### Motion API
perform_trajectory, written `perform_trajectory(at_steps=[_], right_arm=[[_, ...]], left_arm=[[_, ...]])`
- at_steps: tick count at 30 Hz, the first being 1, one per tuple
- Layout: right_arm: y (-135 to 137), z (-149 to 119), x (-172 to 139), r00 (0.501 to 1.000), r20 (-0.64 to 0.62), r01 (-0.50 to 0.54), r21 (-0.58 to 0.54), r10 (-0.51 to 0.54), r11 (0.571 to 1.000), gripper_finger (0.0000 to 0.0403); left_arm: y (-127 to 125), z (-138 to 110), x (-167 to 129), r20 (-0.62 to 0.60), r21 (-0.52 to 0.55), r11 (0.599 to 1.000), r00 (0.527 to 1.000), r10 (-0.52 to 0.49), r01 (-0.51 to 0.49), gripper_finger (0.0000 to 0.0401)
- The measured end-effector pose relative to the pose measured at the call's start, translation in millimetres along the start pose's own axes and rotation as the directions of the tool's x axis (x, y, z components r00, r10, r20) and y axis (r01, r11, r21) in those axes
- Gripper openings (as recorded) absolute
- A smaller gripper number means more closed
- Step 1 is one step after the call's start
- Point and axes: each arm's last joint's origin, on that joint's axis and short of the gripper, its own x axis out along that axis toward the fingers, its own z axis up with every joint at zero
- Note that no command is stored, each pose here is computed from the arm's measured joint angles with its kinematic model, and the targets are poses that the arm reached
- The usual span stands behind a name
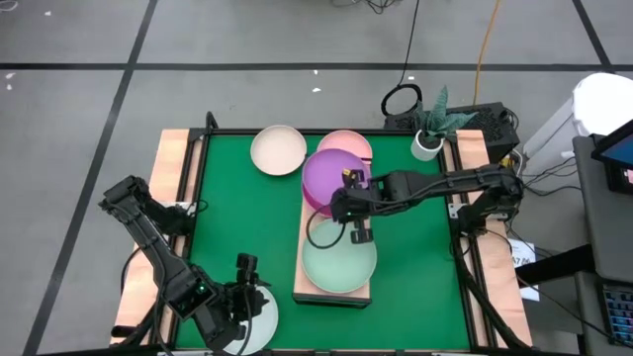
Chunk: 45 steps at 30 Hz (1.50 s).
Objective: Place and stack plates onto a shelf
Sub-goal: Stack the purple plate on top of the pink plate on the shelf, then stack the grey plate on top of the light green plate on the shelf
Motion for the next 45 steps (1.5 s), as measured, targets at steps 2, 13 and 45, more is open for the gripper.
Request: perform_trajectory(at_steps=[2, 13, 45], right_arm=[[2.9, 1.0, -0.8, 1.000, 0.009, -0.004, -0.007, 0.004, 1.000, 0.0004], [8.7, 2.5, -2.4, 1.000, 0.021, 0.000, -0.009, 0.000, 1.000, 0.0080], [110.8, -14.3, -82.5, 0.944, 0.323, 0.033, 0.120, -0.071, 0.992, 0.0164]], left_arm=[[0.0, 0.0, 0.0, 0.000, 0.003, 1.000, 1.000, 0.000, 0.000, 0.0181], [0.0, 0.0, 0.0, 0.000, 0.006, 1.000, 1.000, 0.000, 0.000, 0.0181], [-35.2, -17.2, -13.0, 0.021, -0.118, 0.992, 0.999, -0.049, 0.052, 0.0181]])
